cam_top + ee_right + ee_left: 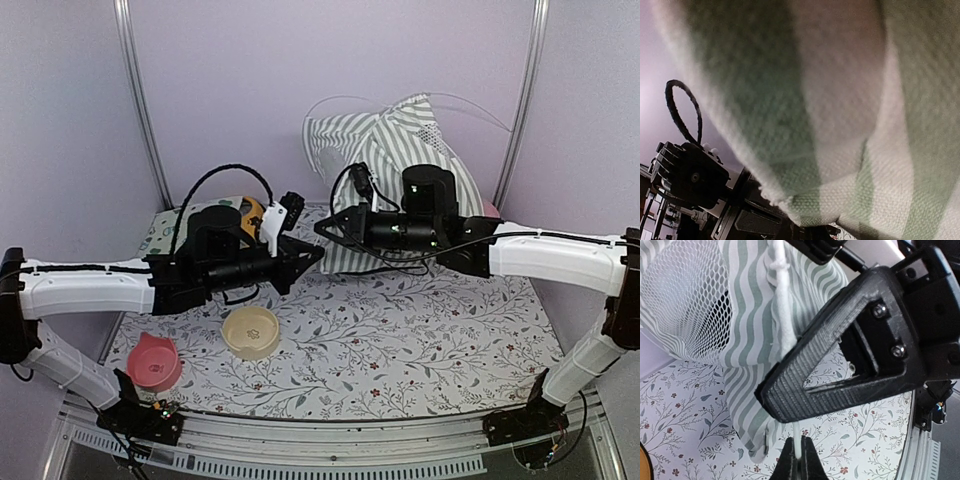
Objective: Set up the pet tent
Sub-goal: Pass from the left arm to the right, then pick up the tent fabric from the tent.
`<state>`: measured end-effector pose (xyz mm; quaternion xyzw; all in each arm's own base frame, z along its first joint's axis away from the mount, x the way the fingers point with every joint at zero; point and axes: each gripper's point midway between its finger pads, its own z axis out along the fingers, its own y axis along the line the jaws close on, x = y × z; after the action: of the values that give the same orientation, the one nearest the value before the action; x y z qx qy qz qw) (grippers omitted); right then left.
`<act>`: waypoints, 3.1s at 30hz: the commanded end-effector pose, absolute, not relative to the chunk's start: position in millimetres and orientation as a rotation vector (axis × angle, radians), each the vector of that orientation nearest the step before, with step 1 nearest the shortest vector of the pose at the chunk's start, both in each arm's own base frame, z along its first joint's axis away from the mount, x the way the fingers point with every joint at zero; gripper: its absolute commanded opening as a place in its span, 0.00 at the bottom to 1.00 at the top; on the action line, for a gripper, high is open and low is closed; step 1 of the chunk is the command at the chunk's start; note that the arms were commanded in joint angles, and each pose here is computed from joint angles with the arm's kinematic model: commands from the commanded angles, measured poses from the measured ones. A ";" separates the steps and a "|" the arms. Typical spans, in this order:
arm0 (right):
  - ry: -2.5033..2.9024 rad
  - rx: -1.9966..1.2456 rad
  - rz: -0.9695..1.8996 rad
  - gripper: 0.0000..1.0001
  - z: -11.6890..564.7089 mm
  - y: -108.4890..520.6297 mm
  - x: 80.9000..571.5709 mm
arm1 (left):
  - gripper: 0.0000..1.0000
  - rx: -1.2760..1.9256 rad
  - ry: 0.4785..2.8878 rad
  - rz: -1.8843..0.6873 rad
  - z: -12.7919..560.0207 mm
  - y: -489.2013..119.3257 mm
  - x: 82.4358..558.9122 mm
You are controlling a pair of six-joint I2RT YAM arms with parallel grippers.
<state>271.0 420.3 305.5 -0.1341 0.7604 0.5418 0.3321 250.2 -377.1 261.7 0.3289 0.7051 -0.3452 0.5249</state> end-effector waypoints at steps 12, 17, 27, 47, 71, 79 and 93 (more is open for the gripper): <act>1.830 -0.387 1.395 0.00 373.6 416.1 297.1 | 0.51 0.646 1.493 -0.782 264.9 -328.2 242.8; 1.810 -0.401 1.412 0.00 382.8 418.1 296.1 | 0.51 0.640 1.426 -0.805 263.1 -334.9 245.6; 1.800 -0.405 1.424 0.00 392.9 416.3 292.3 | 0.47 0.595 1.342 -0.800 275.5 -351.2 272.6; 1.787 -0.411 1.409 0.00 402.9 411.9 290.5 | 0.36 0.666 1.347 -0.813 259.9 -379.4 285.7; 1.789 -0.349 1.046 0.00 378.5 385.7 327.6 | 0.00 0.663 1.343 -0.661 258.0 -365.1 265.8; 1.821 -0.367 1.058 0.00 365.1 389.2 324.9 | 0.00 0.659 1.339 -0.659 261.5 -364.6 266.9; 1.867 -0.379 1.074 0.00 346.1 391.4 321.2 | 0.00 0.659 1.335 -0.666 265.0 -364.7 266.7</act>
<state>304.1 410.2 342.5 -0.1853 0.7547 0.4580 0.4317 272.5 -368.5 240.7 0.3042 0.6188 -0.2875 0.6647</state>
